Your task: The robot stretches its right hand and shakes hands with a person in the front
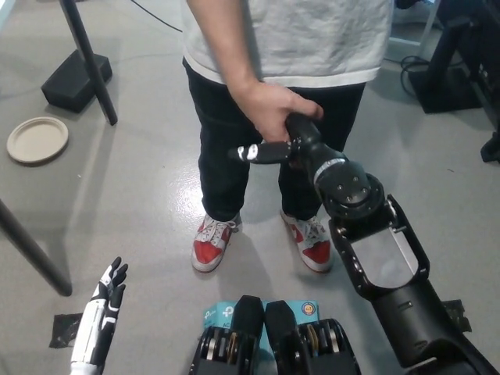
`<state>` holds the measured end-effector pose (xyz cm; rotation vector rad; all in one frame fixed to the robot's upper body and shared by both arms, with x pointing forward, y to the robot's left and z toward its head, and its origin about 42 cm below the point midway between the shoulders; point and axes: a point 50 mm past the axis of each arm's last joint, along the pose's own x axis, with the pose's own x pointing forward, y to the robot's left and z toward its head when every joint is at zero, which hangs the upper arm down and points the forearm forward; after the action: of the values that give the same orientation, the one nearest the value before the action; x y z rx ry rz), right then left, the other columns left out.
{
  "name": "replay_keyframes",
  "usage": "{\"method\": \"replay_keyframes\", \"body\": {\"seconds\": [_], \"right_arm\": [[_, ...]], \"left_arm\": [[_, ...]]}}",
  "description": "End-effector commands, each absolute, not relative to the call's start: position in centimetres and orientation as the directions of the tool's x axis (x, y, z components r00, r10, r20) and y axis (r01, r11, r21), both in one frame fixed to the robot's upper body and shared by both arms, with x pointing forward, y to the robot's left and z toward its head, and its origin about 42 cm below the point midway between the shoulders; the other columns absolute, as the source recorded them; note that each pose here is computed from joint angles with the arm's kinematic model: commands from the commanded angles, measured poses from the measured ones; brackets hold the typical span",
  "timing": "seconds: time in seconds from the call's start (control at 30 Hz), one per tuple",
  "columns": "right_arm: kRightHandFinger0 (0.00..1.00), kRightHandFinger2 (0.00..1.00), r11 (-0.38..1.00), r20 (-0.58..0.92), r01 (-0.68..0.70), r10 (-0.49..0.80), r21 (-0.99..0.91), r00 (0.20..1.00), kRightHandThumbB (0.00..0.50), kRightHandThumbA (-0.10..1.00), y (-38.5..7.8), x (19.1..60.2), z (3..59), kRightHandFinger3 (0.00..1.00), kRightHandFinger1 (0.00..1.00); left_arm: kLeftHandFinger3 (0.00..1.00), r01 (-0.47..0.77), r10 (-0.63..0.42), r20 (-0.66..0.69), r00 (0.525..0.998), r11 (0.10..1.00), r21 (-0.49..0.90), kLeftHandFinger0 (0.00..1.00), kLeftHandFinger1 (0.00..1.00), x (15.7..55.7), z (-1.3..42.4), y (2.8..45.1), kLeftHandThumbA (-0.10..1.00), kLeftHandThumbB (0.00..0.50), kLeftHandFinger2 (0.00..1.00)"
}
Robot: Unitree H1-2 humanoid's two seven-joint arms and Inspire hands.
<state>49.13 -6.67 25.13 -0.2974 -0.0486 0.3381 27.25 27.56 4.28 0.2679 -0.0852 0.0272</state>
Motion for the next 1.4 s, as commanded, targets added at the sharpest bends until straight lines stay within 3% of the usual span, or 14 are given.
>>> {"method": "replay_keyframes", "body": {"seconds": [0.0,0.1,0.13,0.2,0.27,0.4,0.5,0.57,0.6,0.77,0.9,1.03,1.2,1.37], "right_arm": [[1.0,1.0,0.934,0.196,-0.192,0.257,-0.301,0.946,0.327,0.68,-3.7,49.9,32.2,1.0,1.0],[1.0,1.0,0.935,0.197,-0.186,0.252,-0.301,0.947,0.328,0.67,-3.7,49.9,32.2,1.0,1.0],[1.0,1.0,0.937,0.271,-0.126,0.22,-0.325,0.937,0.268,0.5,-3.6,48.5,32.5,1.0,1.0],[1.0,1.0,0.953,0.356,-0.119,0.218,-0.279,0.909,0.239,0.37,-3.8,46.9,33.3,1.0,1.0],[1.0,1.0,0.953,0.356,-0.117,0.216,-0.279,0.909,0.239,0.37,-3.8,46.9,33.3,1.0,1.0],[1.0,1.0,0.966,0.532,-0.11,0.223,-0.236,0.817,0.254,0.37,-4.6,41.4,37.5,1.0,1.0],[1.0,1.0,0.965,0.531,-0.11,0.223,-0.236,0.818,0.252,0.38,-4.6,41.3,37.5,1.0,1.0],[1.0,1.0,0.965,0.691,-0.135,0.254,-0.224,0.677,0.243,0.5,-5.5,34.1,42.3,1.0,1.0],[1.0,1.0,0.964,0.75,-0.166,0.266,-0.208,0.606,0.221,0.43,-6.0,31.2,44.0,1.0,1.0],[1.0,1.0,0.966,0.81,-0.154,0.258,-0.207,0.526,0.241,0.39,-6.4,28.4,45.0,1.0,1.0],[1.0,1.0,0.965,0.794,-0.134,0.26,-0.224,0.549,0.233,0.35,-6.3,29.2,44.7,1.0,1.0],[1.0,1.0,0.936,0.542,-0.12,0.292,-0.33,0.788,0.231,0.34,-5.1,38.9,38.5,1.0,1.0],[1.0,1.0,0.909,0.318,-0.139,0.276,-0.394,0.907,0.233,0.38,-3.5,46.5,33.8,1.0,1.0],[1.0,1.0,0.882,0.179,-0.176,0.277,-0.437,0.944,0.247,0.38,-2.7,51.2,30.4,1.0,1.0]], "left_arm": [[1.0,-0.04,-0.003,0.14,0.99,0.954,0.298,1.0,1.0,28.0,5.7,27.3,1.0,0.117,1.0],[1.0,-0.039,-0.003,0.14,0.99,0.954,0.298,1.0,1.0,28.0,5.7,27.3,1.0,0.118,1.0],[1.0,-0.033,-0.012,0.147,0.989,0.952,0.306,1.0,1.0,28.2,5.9,27.4,1.0,0.121,1.0],[1.0,-0.036,-0.013,0.156,0.988,0.951,0.308,1.0,1.0,28.6,6.2,27.7,1.0,0.123,1.0],[1.0,-0.036,-0.013,0.156,0.988,0.951,0.308,1.0,1.0,28.6,6.2,27.7,1.0,0.123,1.0],[1.0,-0.034,-0.019,0.173,0.985,0.953,0.3,1.0,1.0,29.2,6.7,27.8,1.0,0.132,1.0],[1.0,-0.034,-0.019,0.173,0.985,0.953,0.3,1.0,1.0,29.2,6.7,27.8,1.0,0.133,1.0],[1.0,-0.037,-0.017,0.179,0.984,0.955,0.293,1.0,1.0,29.6,7.0,27.8,1.0,0.127,1.0],[1.0,-0.035,-0.019,0.182,0.983,0.956,0.291,1.0,1.0,29.9,7.2,27.8,1.0,0.139,1.0],[1.0,-0.034,-0.022,0.188,0.982,0.956,0.291,1.0,1.0,30.4,7.5,27.7,1.0,0.136,1.0],[1.0,-0.035,-0.025,0.195,0.981,0.954,0.298,1.0,1.0,30.7,7.8,27.7,1.0,0.132,1.0],[1.0,-0.029,-0.035,0.191,0.981,0.946,0.323,1.0,1.0,30.7,8.0,27.5,1.0,0.1,1.0],[1.0,-0.031,-0.03,0.183,0.983,0.947,0.32,1.0,1.0,30.9,8.0,27.2,1.0,0.087,1.0],[1.0,-0.022,-0.034,0.171,0.985,0.949,0.315,1.0,1.0,30.4,7.6,26.8,1.0,0.072,1.0]]}}
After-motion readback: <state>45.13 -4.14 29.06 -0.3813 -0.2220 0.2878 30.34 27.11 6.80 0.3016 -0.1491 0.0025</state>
